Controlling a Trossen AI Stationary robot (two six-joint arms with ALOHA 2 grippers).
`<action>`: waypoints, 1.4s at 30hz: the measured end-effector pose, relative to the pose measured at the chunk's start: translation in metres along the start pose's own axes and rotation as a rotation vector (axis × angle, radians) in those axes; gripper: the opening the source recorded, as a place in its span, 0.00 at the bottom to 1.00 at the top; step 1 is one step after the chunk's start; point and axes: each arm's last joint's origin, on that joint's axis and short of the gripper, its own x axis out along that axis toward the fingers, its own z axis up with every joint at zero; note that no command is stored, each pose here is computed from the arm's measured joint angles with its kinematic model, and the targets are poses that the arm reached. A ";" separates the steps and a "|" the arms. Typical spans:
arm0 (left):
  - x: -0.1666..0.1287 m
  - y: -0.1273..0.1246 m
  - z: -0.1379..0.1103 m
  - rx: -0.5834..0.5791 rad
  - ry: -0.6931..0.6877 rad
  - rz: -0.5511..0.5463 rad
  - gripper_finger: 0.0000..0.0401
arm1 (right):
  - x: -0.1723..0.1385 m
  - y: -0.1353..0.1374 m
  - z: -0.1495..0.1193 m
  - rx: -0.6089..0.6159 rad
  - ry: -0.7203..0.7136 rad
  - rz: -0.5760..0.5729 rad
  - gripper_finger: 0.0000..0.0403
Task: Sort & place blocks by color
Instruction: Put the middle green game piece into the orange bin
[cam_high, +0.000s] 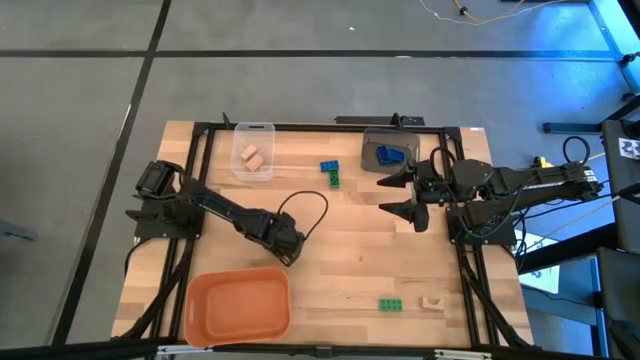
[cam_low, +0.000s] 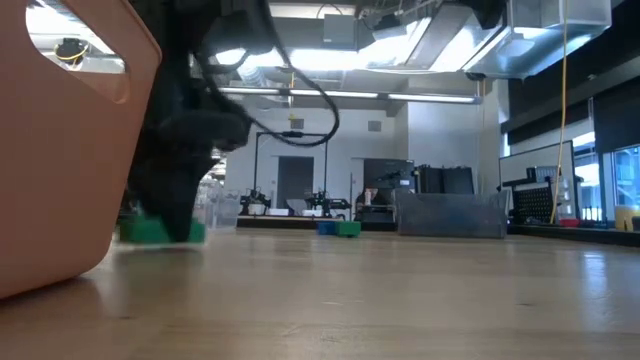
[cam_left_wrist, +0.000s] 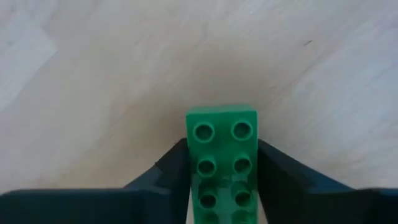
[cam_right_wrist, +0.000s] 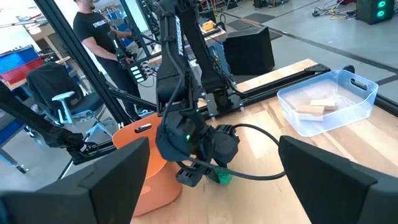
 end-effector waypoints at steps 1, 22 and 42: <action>-0.002 0.001 0.004 0.022 -0.012 -0.010 0.31 | 0.000 0.000 0.000 0.000 0.001 0.000 0.89; -0.183 0.058 0.067 0.211 -1.076 -0.530 0.32 | 0.007 -0.001 -0.003 0.025 0.021 -0.012 0.89; -0.145 0.057 0.031 0.165 -1.303 -0.885 0.32 | 0.020 -0.002 -0.010 0.019 0.061 -0.026 0.89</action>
